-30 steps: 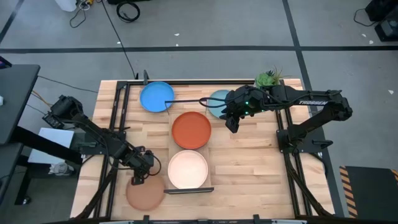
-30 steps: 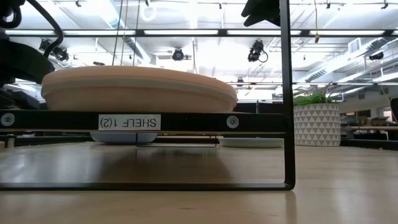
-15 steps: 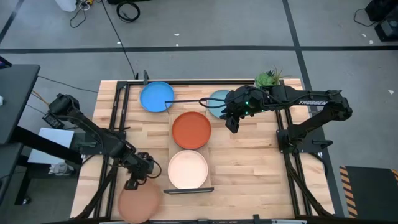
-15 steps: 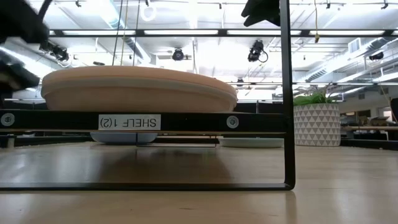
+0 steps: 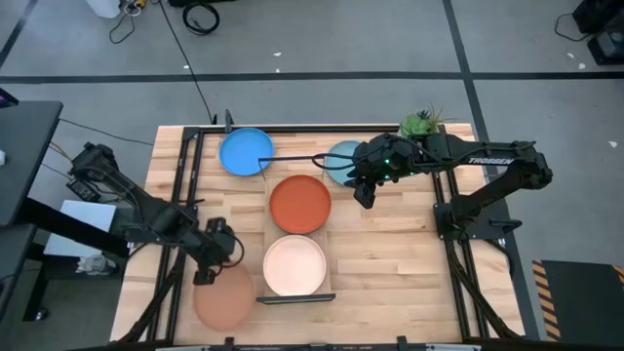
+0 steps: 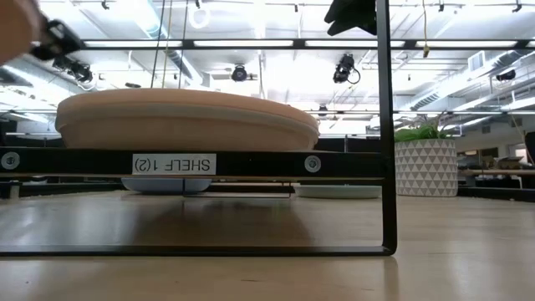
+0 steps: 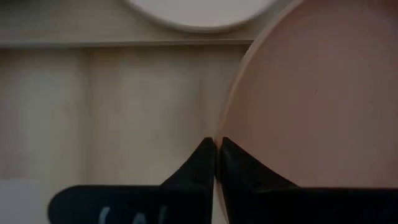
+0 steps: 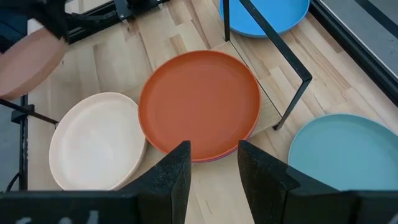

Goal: Place and stack plates onto a shelf
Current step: Stack the brown plate on the light orange plate on the shelf

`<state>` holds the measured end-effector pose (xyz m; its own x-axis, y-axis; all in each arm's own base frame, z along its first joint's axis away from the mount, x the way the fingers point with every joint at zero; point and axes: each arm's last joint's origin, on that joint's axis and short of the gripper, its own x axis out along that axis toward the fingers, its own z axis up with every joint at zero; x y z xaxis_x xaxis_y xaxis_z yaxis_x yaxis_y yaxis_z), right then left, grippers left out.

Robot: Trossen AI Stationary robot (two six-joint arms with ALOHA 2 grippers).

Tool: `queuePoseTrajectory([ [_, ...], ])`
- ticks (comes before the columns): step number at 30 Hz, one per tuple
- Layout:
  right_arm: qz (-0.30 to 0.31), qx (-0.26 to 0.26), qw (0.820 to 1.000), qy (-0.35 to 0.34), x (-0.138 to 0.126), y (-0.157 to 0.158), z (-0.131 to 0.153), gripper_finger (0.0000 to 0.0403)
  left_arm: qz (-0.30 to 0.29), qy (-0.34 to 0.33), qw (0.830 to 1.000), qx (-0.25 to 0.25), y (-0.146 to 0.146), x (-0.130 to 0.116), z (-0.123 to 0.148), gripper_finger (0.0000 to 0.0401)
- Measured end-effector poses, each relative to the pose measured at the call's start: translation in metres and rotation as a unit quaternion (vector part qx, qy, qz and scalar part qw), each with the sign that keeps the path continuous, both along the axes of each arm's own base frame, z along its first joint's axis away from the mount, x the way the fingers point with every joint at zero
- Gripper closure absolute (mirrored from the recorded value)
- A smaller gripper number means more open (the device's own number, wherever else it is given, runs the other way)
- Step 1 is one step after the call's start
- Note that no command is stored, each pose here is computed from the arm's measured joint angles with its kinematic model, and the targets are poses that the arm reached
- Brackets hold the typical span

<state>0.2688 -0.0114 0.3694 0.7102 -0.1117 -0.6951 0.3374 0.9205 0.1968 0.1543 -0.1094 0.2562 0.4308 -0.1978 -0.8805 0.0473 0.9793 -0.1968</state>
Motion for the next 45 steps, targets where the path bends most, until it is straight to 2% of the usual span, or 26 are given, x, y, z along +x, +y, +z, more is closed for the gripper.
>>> queuePoseTrajectory([
  [6,0.0,0.0,1.0,0.0,0.0,0.0,0.0,0.0265,0.039,-0.023,0.994,0.1,0.012,-0.004,0.03,0.0387],
  [9,0.0,0.001,1.0,0.0,0.0,0.0,0.0,0.0265,0.078,-0.045,0.987,0.13,0.02,-0.002,0.043,0.0386],
  [14,0.001,0.001,1.0,0.0,0.0,0.0,0.0,0.0265,0.136,-0.081,0.976,0.146,0.033,0.006,0.06,0.0384],
  [18,0.001,0.001,1.0,0.0,0.0,0.0,0.0,0.0265,0.202,-0.114,0.963,0.136,0.042,0.015,0.067,0.0384],
  [22,0.001,0.001,1.0,0.0,0.0,0.0,0.0,0.0265,0.263,-0.156,0.948,0.094,0.046,0.03,0.065,0.0384],
  [28,0.001,0.001,1.0,0.0,0.0,0.0,0.0,0.0265,0.265,-0.163,0.949,0.055,0.039,0.063,0.05,0.0384],
  [33,0.001,0.002,1.0,0.001,0.0,0.0,0.0,0.0265,0.247,-0.122,0.96,0.05,0.029,0.087,0.026,0.0384],
  [38,0.005,0.001,1.0,0.001,0.0,0.002,0.0,0.0265,0.252,-0.073,0.964,0.04,0.022,0.099,0.006,0.0384],
  [45,0.004,0.001,1.0,0.0,0.0,0.002,0.0,0.0265,0.259,-0.055,0.963,0.047,0.02,0.106,-0.006,0.0361],
])
